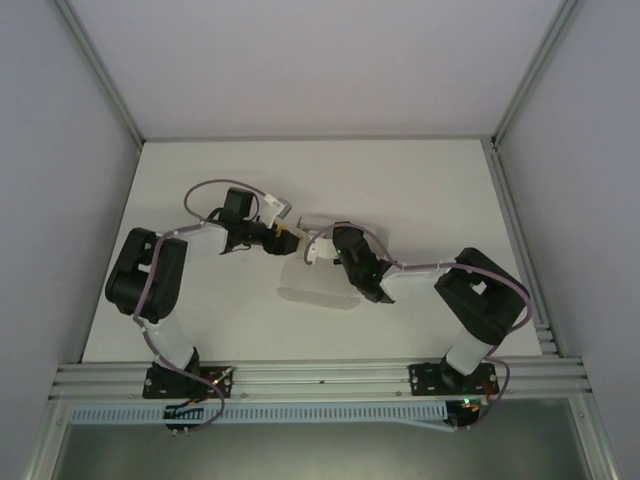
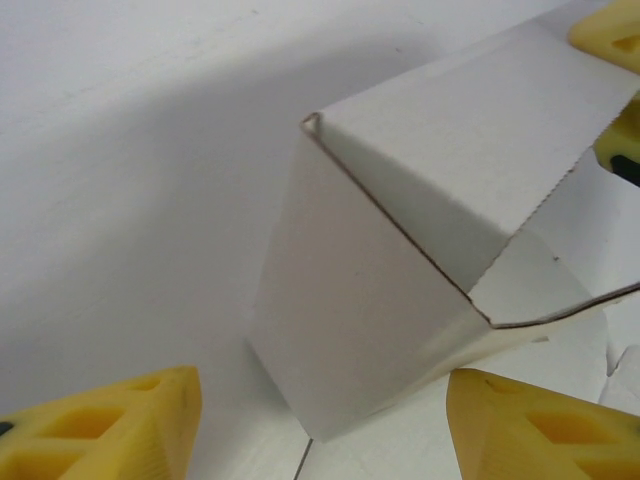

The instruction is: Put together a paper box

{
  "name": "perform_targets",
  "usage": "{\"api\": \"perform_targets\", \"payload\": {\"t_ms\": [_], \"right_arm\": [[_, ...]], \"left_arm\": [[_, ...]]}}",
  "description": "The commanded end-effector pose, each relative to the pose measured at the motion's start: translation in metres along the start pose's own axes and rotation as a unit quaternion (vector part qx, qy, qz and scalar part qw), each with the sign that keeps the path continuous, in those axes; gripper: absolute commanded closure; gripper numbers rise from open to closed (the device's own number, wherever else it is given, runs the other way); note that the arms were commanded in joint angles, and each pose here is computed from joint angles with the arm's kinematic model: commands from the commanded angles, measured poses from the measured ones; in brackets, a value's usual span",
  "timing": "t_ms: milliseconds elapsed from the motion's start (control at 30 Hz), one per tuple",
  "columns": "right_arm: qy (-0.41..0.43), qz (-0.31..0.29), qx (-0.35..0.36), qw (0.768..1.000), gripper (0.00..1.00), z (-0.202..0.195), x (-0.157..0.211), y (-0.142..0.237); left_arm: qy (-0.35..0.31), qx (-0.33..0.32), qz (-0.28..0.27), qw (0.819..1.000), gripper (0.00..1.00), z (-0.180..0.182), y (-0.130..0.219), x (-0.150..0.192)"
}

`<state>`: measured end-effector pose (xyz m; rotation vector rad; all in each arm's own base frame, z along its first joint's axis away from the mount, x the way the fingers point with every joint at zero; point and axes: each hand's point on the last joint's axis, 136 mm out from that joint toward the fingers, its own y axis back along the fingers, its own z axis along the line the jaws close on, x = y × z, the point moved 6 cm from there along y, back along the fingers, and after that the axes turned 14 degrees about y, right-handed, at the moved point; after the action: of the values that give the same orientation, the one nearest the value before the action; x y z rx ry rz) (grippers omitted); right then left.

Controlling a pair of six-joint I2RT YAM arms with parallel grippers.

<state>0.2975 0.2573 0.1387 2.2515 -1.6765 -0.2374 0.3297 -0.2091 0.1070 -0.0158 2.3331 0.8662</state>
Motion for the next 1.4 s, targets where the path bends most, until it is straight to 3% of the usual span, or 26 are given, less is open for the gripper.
{"api": "perform_targets", "payload": {"t_ms": [0,167,233,400,633,767,933,1100,1367], "right_arm": [[-0.024,-0.011,0.012,1.0,1.0,-0.013,-0.005,0.005],[-0.028,-0.015,-0.001,0.999,1.0,-0.011,-0.007,0.006],[-0.029,-0.014,-0.003,0.999,1.0,-0.009,-0.008,0.006],[-0.031,-0.012,-0.003,0.999,1.0,-0.007,-0.009,0.006],[-0.04,-0.016,-0.008,0.999,1.0,-0.008,-0.011,0.008],[-0.052,-0.022,-0.013,0.998,1.0,-0.008,-0.013,0.01],[-0.056,-0.019,-0.018,0.998,1.0,-0.006,-0.013,0.01],[-0.067,-0.02,-0.02,0.997,1.0,-0.006,-0.013,0.012],[-0.084,-0.009,-0.027,0.996,1.0,-0.005,-0.01,0.012]], "left_arm": [[-0.011,-0.004,-0.014,1.0,0.34,-0.002,-0.007,-0.011],[-0.003,-0.031,-0.067,0.997,0.37,0.001,-0.009,-0.018],[-0.011,-0.061,-0.083,0.995,0.46,0.001,-0.012,-0.018],[-0.018,-0.105,-0.077,0.991,0.51,0.005,-0.021,-0.013],[-0.011,-0.151,-0.113,0.982,0.69,0.012,-0.02,-0.014],[-0.02,-0.168,-0.113,0.979,0.7,0.012,-0.027,-0.014],[-0.016,-0.195,-0.132,0.972,0.83,0.008,-0.029,-0.02],[0.015,-0.275,-0.163,0.947,1.0,0.016,-0.027,-0.023],[0.054,-0.417,-0.186,0.888,1.0,0.037,-0.017,-0.012]]}}
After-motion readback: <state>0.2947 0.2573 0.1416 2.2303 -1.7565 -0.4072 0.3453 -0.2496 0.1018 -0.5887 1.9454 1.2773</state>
